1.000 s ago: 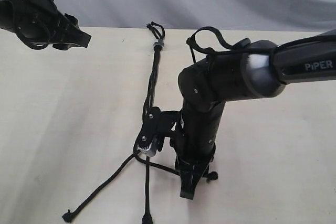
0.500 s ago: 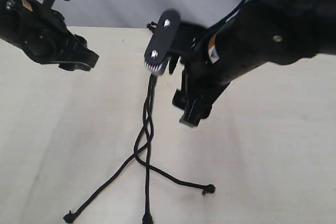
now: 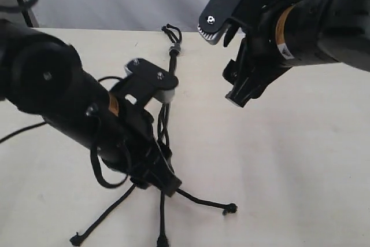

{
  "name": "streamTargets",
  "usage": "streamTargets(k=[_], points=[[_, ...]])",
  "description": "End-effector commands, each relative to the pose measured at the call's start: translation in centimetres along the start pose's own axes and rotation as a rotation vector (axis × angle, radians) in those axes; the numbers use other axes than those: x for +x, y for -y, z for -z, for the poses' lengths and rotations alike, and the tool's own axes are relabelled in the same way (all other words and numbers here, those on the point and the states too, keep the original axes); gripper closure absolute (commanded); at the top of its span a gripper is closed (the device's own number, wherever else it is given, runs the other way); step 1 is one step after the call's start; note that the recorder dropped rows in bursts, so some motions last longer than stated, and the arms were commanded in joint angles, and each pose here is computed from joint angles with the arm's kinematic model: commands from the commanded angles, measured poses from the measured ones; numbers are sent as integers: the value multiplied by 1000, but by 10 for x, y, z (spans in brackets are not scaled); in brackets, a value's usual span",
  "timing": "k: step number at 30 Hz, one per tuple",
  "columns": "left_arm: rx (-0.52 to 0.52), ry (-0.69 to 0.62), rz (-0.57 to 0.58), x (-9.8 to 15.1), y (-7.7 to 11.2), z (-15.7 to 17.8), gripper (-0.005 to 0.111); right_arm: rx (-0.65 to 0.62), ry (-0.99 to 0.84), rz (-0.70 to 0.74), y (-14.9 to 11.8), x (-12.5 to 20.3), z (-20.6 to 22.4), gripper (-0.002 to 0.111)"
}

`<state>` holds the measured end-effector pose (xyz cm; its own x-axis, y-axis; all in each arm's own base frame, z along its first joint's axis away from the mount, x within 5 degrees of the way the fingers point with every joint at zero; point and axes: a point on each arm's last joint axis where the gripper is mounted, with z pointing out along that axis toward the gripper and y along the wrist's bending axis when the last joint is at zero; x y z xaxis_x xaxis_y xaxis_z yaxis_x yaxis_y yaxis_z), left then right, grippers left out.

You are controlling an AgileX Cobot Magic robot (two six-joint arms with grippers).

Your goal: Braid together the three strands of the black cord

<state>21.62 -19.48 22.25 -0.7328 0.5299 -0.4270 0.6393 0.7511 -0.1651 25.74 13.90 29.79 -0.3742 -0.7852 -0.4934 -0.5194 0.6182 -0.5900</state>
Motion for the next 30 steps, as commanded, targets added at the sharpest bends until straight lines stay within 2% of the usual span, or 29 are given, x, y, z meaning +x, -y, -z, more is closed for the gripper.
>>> streamTargets(k=[1,4,7,13,21,25,30], points=[[14,-69,25,7,14,-29,55,161,0,-135,27,16,-9,31],[13,-138,12,14,21,-54,55,206,-50,-236,49,35,-16,31],[10,-202,11,21,26,-73,55,201,-42,-280,59,48,-24,31],[-6,-266,49,27,25,-92,55,126,113,-289,59,53,-33,31],[-16,-291,59,31,23,-105,57,117,136,-287,58,50,-33,31],[-17,-303,57,32,23,-105,73,117,136,-287,58,50,-33,31],[-23,-313,40,33,22,-104,104,117,136,-287,58,50,-33,31]])
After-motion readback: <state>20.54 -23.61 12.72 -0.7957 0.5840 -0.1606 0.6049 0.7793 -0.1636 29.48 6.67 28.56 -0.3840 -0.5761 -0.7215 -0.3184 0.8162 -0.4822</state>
